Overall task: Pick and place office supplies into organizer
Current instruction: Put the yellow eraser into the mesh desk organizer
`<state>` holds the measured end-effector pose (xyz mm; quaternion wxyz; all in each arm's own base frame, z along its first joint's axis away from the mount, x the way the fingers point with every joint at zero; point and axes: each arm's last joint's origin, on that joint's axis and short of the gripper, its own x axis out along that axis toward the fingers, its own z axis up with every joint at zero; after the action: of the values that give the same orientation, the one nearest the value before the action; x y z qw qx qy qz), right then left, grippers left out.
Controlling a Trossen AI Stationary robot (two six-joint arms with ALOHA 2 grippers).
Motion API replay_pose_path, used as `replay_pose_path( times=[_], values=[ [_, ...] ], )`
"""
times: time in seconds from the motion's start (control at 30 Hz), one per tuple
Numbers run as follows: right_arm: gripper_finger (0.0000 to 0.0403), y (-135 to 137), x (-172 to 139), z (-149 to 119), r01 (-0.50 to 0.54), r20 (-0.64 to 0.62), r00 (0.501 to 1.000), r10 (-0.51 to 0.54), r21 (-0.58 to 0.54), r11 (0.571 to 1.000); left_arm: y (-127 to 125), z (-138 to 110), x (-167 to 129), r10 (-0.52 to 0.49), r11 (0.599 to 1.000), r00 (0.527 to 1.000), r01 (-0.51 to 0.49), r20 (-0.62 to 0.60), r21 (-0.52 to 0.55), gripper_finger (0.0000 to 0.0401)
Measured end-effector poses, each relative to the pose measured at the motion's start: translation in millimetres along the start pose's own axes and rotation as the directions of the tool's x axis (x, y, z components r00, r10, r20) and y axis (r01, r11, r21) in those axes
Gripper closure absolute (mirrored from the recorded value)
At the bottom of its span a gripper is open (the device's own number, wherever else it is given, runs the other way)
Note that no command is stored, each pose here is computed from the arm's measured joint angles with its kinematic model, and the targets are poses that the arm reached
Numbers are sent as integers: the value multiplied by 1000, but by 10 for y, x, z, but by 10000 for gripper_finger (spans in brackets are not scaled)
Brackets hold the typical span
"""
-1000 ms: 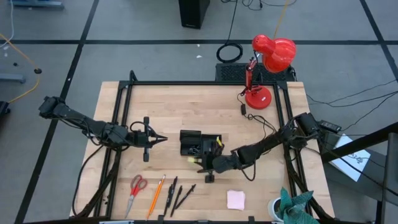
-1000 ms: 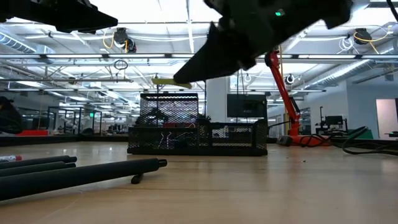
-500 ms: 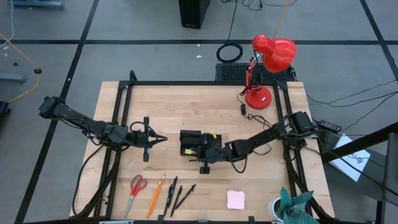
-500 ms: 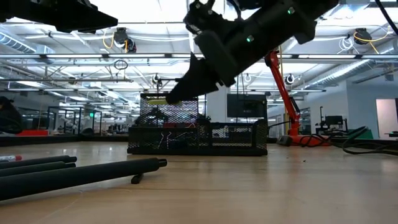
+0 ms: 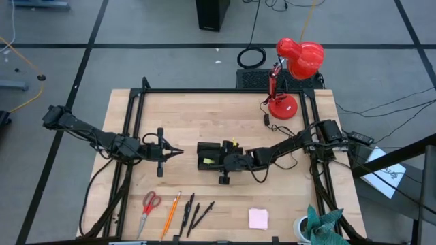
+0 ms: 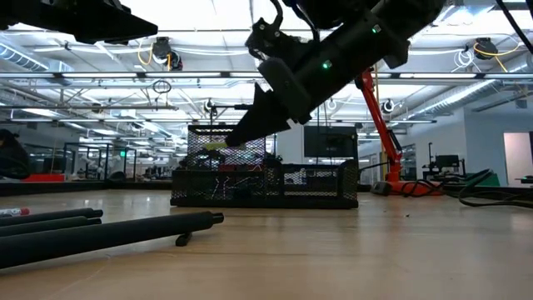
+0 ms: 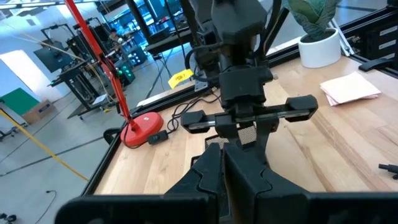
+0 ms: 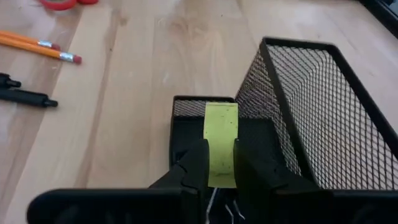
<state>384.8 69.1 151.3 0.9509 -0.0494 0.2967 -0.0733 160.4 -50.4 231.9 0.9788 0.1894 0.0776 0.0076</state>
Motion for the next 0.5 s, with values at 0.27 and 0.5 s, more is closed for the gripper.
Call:
replay_pose_path(
  times=[0.27,0.5],
  values=[
    [348,-29,27,-34,-18,14,1000,18,10,1000,1,-2,0,6,1000,1000,-6,-3,0,375],
    [348,4,168,-172,-18,-11,1000,18,0,1000,1,-2,0,6,1000,1000,-6,-4,0,375]
  ],
)
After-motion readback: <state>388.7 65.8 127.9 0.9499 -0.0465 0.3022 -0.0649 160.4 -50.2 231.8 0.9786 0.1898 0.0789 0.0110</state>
